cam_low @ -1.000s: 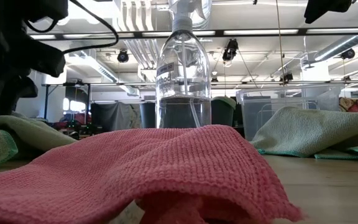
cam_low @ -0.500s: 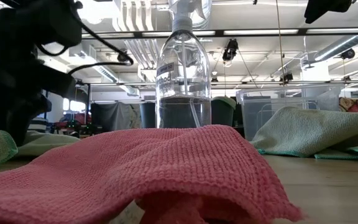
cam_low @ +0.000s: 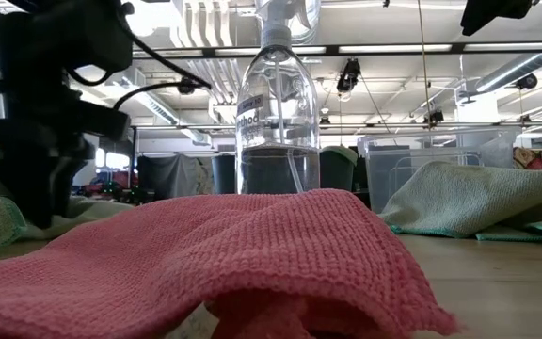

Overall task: Sort microfiber towel by color & place in baskets
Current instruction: Put the top left green microfiber cloth into the blue bin

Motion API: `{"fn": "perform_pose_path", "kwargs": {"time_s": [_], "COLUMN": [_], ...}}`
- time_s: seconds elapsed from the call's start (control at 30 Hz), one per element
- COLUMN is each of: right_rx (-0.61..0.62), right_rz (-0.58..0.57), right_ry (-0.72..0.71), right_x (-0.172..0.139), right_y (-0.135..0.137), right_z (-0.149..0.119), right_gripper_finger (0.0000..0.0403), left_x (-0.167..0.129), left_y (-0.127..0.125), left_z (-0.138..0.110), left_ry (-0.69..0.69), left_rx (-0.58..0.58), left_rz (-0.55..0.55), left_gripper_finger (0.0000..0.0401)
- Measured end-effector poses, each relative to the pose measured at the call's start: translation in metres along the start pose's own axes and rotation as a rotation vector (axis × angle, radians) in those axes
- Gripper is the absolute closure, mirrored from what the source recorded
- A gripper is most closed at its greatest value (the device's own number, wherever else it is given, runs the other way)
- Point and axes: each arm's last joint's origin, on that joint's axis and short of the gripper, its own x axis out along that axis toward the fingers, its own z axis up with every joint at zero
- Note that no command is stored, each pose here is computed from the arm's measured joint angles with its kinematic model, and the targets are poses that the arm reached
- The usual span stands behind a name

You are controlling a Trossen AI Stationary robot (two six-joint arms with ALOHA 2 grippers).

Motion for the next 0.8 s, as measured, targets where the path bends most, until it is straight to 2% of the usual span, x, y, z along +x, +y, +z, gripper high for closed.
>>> {"fn": "perform_pose_path", "kwargs": {"time_s": [0.47,0.6,0.8], "right_rx": [-0.012,-0.016,-0.028], "right_rz": [0.0,0.0,-0.001], "right_ry": [0.0,0.0,0.0], "right_x": [0.0,0.0,0.0], "right_y": [0.0,0.0,0.0], "right_z": [0.0,0.0,0.0], "right_gripper_finger": [0.0321,0.0321,0.0321], "left_x": [-0.012,-0.019,-0.034], "left_y": [-0.006,-0.009,-0.013], "left_z": [0.011,0.017,0.026], "left_ry": [-0.046,-0.069,-0.095], "left_rx": [-0.006,0.013,0.038], "left_rz": [-0.031,-0.048,-0.04], "left_gripper_finger": [0.0368,0.0394,0.0398]}}
